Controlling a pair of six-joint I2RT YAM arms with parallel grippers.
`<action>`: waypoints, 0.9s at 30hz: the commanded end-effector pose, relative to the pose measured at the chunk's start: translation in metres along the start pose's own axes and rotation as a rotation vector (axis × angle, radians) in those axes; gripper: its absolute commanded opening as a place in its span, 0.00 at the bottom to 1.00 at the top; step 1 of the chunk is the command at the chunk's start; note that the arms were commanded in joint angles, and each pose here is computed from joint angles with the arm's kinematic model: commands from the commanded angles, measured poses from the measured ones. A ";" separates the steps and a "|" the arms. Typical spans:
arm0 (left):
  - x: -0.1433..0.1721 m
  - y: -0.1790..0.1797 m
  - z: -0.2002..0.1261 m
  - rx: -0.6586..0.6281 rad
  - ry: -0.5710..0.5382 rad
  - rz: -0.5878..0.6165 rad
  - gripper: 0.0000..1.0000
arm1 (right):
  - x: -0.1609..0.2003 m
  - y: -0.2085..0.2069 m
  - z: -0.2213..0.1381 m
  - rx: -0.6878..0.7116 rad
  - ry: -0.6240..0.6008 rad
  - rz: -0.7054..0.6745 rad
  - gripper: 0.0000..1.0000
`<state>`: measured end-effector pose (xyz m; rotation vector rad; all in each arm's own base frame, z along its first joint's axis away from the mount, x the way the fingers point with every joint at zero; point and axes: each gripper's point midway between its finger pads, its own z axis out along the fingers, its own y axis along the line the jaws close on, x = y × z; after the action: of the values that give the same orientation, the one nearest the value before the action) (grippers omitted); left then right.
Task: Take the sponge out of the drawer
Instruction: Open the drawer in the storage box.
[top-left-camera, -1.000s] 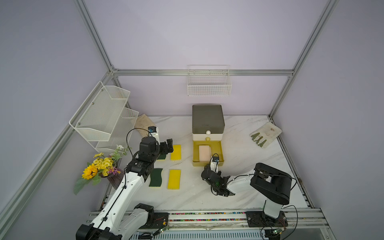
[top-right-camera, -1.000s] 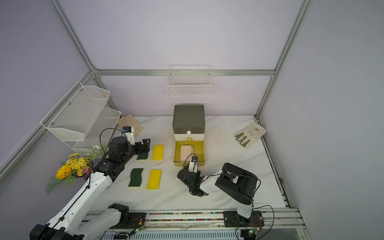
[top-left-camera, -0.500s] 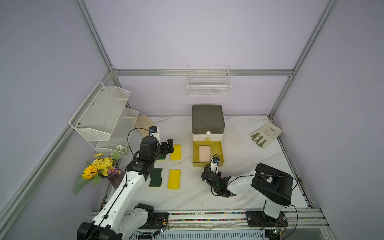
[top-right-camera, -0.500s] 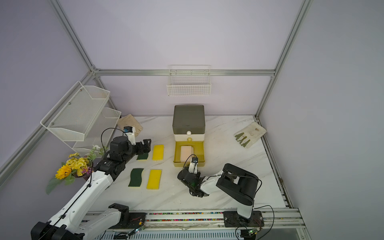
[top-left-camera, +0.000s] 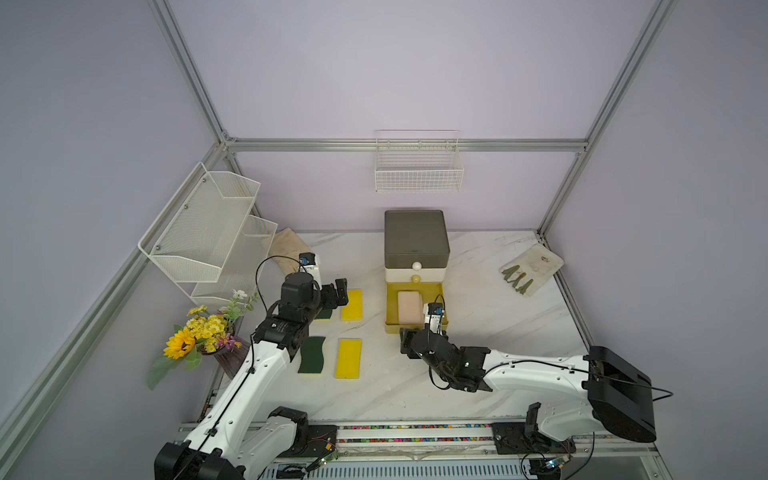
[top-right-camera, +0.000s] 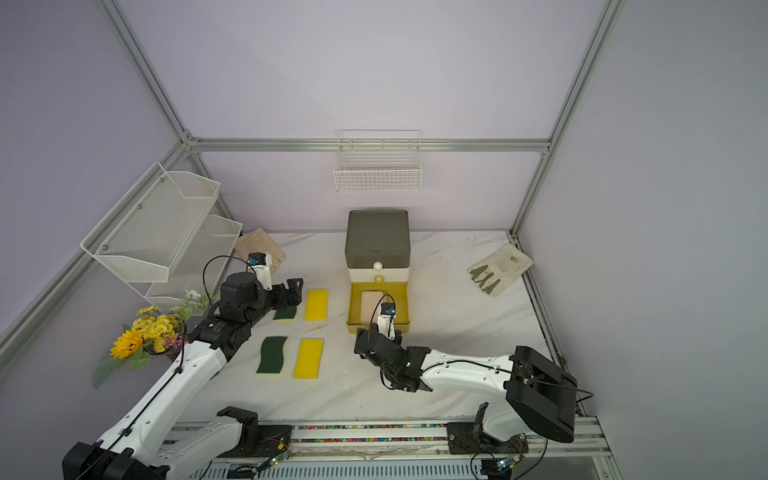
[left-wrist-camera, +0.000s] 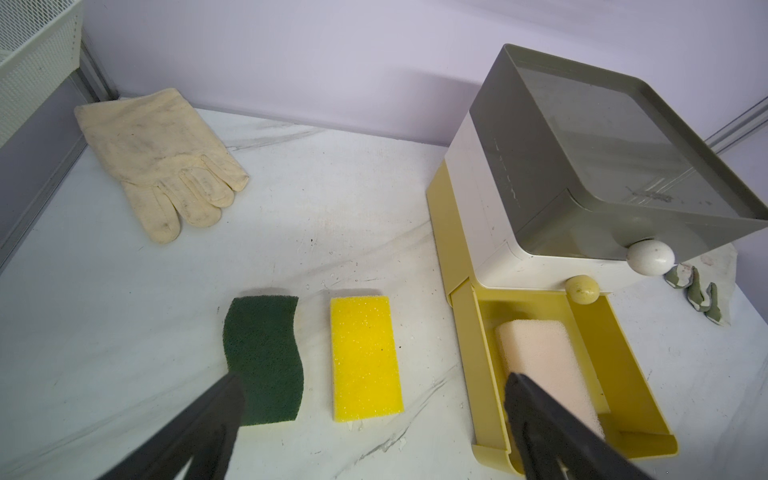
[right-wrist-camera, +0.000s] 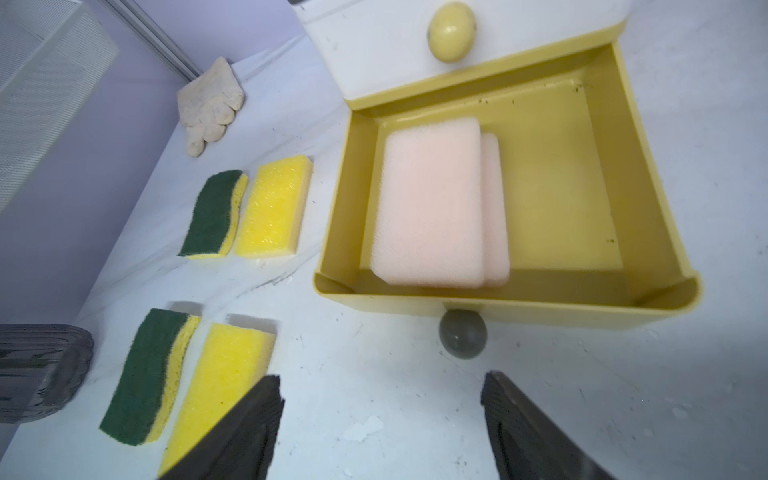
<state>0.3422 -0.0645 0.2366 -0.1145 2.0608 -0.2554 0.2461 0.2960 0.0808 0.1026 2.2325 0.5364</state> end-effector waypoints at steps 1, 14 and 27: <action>-0.017 -0.003 -0.004 0.013 -0.057 -0.007 1.00 | -0.015 0.000 -0.017 0.020 -0.023 -0.027 0.76; -0.013 -0.005 -0.001 0.028 -0.040 0.007 1.00 | -0.106 0.027 -0.008 0.035 0.033 -0.045 0.82; -0.011 -0.002 0.000 0.010 -0.033 0.007 1.00 | -0.113 -0.003 0.045 0.154 0.176 -0.100 0.93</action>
<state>0.3431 -0.0667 0.2331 -0.1041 2.0731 -0.2625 0.3553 0.2802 0.1339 0.0742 2.4002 0.3554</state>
